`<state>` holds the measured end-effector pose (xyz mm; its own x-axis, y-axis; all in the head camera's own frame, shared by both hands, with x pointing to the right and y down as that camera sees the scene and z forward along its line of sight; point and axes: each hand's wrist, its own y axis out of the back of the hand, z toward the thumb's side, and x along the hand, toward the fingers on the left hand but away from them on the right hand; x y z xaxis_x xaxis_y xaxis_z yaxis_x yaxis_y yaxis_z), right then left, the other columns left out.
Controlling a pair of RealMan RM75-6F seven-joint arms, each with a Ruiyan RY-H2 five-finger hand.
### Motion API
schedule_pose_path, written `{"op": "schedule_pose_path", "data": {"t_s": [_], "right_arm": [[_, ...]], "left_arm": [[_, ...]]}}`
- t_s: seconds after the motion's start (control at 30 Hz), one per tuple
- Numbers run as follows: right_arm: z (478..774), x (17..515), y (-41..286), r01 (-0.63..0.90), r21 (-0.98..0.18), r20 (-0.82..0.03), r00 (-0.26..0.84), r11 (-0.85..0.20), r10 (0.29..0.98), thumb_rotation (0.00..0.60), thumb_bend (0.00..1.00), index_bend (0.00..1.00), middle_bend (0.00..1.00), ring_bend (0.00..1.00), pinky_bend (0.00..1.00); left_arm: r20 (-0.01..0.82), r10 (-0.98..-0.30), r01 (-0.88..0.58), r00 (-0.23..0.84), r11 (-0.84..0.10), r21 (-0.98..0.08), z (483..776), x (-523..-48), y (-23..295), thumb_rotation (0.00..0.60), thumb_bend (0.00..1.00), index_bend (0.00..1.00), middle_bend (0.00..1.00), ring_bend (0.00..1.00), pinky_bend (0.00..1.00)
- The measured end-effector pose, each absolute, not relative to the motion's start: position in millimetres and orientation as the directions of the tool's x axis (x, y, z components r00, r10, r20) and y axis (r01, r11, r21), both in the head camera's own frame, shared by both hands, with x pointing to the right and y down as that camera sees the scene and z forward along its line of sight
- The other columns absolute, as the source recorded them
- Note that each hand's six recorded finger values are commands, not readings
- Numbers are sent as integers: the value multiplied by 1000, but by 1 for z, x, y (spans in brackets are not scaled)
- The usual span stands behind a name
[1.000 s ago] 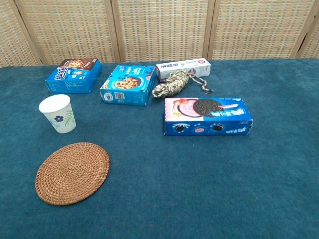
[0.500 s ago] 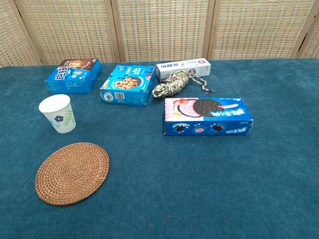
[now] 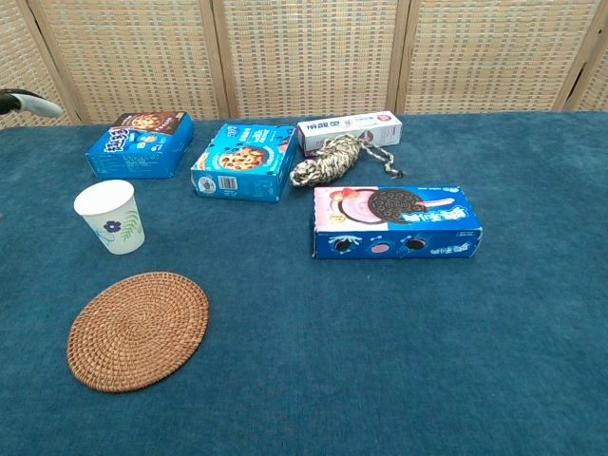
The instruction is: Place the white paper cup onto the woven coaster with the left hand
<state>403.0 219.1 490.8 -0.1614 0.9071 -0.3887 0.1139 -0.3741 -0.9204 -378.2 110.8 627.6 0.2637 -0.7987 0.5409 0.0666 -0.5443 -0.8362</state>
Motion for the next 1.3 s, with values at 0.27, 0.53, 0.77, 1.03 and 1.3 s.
{"op": "schedule_pose_path", "data": {"t_s": [0.27,0.53,0.77,1.03,1.3], "right_arm": [[496,403,218,99,-918,-396,-163,-385,904,600,0,51,0,0,0],[498,403,219,93,-918,-396,-168,-385,903,600,0,50,0,0,0],[497,406,219,93,-920,-391,-179,-380,903,600,0,50,0,0,0],[499,406,219,88,-919,-395,-178,-385,901,600,0,50,0,0,0],[498,405,219,91,-920,-392,-179,-381,903,600,0,50,0,0,0]], "left_arm": [[603,-739,129,300,-595,-793,674,-350,92,600,0,0,0,16,117],[600,-743,102,295,-600,-793,698,-337,83,600,0,5,83,153,269],[607,-746,76,274,-613,-787,713,-329,74,600,0,169,345,376,392],[598,-753,26,274,-616,-787,720,-321,68,600,0,363,545,538,468],[565,-781,-36,268,-594,-804,706,-329,62,600,0,366,537,528,468]]}}
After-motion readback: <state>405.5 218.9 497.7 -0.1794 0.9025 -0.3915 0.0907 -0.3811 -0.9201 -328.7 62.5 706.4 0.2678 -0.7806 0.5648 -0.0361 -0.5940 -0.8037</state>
